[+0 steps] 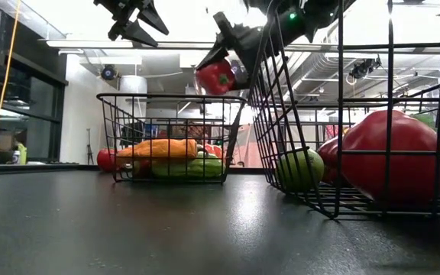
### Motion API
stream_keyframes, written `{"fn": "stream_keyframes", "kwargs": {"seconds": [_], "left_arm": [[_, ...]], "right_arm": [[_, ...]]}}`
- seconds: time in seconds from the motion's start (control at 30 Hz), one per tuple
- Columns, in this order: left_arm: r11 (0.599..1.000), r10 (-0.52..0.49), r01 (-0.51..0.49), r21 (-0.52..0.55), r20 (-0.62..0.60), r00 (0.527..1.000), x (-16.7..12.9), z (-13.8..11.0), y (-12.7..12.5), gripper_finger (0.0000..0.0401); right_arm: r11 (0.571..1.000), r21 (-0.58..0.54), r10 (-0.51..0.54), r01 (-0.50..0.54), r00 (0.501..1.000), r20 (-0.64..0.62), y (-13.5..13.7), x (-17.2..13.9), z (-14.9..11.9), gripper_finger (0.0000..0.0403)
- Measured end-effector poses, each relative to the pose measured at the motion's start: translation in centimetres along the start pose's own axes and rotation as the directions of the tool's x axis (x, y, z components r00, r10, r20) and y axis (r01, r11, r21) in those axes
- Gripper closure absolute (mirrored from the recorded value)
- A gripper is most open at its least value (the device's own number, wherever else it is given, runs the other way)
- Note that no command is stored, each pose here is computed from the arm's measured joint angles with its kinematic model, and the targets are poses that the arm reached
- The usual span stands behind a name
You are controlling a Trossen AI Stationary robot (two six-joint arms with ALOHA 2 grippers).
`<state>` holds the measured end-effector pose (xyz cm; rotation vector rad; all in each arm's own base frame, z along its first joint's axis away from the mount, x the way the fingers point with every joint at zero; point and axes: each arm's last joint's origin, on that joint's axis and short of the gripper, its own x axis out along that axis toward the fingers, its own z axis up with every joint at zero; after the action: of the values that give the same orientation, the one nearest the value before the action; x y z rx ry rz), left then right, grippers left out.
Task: Sort produce into baskets
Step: Put the red bell pepper into the bottom black wire basket, then put the top red tomato into the bottom black wire basket
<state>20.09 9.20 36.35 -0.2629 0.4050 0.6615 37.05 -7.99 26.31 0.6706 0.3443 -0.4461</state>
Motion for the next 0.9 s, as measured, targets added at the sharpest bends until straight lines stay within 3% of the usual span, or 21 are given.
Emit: {"fn": "stream_keyframes", "kwargs": {"seconds": [0.3,0.57,0.77,0.9], "left_arm": [[1.0,0.001,-0.001,0.0,-0.003,1.0,-0.1,0.0,0.0,0.0151],[1.0,0.001,-0.001,0.0,-0.003,1.0,-0.1,0.0,0.0,0.0151],[1.0,-0.001,0.001,-0.005,0.004,1.0,-0.1,0.0,0.0,0.0151],[0.992,0.064,-0.073,-0.101,-0.083,0.994,-0.2,1.3,1.4,0.0151]], "right_arm": [[0.998,0.051,0.04,-0.037,0.997,-0.063,-0.4,1.2,-0.8,0.0126],[0.996,0.067,0.067,-0.064,0.997,-0.05,-0.3,1.2,-0.5,0.0013],[0.993,0.077,0.086,-0.084,0.996,-0.02,-0.6,1.2,0.1,0.002],[0.989,0.081,0.121,-0.121,0.993,0.008,-1.3,1.0,1.5,0.002]]}}
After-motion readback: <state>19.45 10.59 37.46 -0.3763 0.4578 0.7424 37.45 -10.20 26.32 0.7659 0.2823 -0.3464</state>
